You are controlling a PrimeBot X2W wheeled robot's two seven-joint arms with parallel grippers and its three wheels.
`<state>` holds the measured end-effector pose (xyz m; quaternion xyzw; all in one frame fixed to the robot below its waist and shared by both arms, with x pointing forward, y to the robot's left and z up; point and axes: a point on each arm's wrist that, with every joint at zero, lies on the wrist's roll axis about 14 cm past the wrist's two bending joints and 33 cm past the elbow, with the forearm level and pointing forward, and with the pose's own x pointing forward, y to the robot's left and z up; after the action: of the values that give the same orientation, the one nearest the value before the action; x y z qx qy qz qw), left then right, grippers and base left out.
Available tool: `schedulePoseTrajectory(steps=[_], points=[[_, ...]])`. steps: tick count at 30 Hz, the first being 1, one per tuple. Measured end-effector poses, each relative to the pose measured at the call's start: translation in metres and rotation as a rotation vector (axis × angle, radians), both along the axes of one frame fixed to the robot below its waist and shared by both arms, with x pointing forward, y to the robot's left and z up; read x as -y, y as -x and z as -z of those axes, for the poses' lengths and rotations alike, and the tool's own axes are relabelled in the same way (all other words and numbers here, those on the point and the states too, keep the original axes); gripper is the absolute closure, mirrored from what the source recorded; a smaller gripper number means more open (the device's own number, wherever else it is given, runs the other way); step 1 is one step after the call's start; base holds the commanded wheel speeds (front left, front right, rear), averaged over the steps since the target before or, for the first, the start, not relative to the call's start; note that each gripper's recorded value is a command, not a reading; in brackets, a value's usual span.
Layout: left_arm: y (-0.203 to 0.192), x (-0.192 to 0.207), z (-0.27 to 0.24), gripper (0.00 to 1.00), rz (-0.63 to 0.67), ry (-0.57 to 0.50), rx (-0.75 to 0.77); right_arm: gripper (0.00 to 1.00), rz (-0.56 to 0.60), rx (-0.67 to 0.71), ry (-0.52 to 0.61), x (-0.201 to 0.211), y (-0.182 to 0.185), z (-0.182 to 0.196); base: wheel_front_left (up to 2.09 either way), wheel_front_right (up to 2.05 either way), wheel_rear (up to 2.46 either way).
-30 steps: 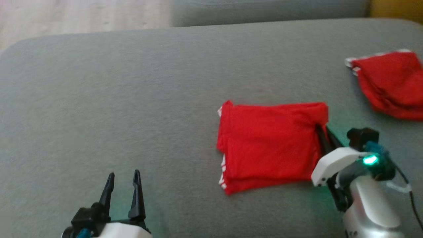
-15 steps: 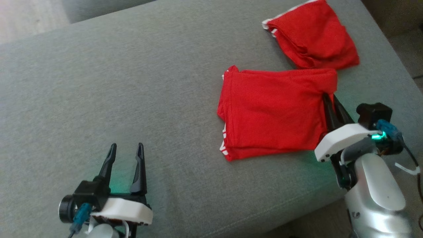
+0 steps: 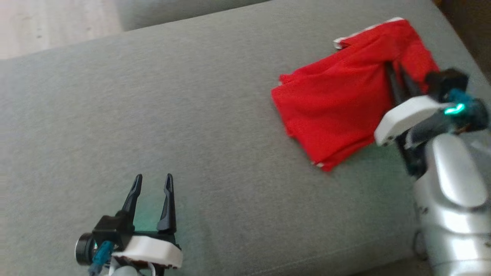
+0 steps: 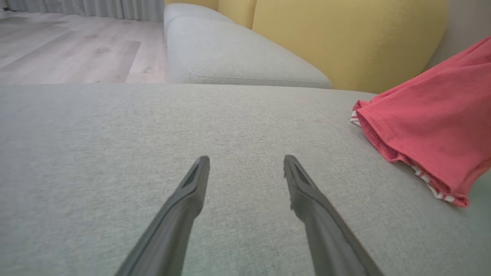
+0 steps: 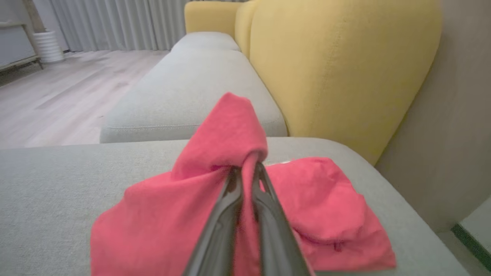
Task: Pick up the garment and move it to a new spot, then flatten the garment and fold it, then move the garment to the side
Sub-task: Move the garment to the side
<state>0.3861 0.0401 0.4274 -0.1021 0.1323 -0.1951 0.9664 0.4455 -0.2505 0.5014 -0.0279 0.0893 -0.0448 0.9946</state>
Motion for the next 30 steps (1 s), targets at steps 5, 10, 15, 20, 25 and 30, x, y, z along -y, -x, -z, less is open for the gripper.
schedulePoseTrajectory(steps=[5,10,15,20,25,30], points=[[0.004,-0.022,-0.002,0.00,-0.072,-0.002,0.006,1.00,-0.001,-0.032,0.076,0.017,-0.024,-0.010,0.00,0.00,0.00],[0.008,-0.043,0.004,0.00,-0.137,-0.011,-0.012,1.00,0.010,-0.091,0.159,0.039,-0.045,-0.009,0.00,0.00,0.00],[0.011,-0.056,0.012,0.00,-0.179,-0.014,-0.039,1.00,0.072,-0.138,0.249,0.080,-0.059,-0.016,0.00,0.00,0.00],[0.010,-0.065,0.024,0.00,-0.204,-0.021,-0.072,1.00,0.151,-0.214,0.289,0.116,-0.071,-0.007,0.00,0.00,0.00],[0.001,-0.070,0.029,0.00,-0.212,-0.037,-0.072,0.60,0.185,-0.263,0.346,0.130,-0.081,0.010,0.00,0.00,0.00],[-0.004,-0.071,0.032,0.00,-0.214,-0.039,-0.076,0.00,0.191,-0.232,0.424,0.131,-0.092,0.007,0.00,0.00,0.00]])
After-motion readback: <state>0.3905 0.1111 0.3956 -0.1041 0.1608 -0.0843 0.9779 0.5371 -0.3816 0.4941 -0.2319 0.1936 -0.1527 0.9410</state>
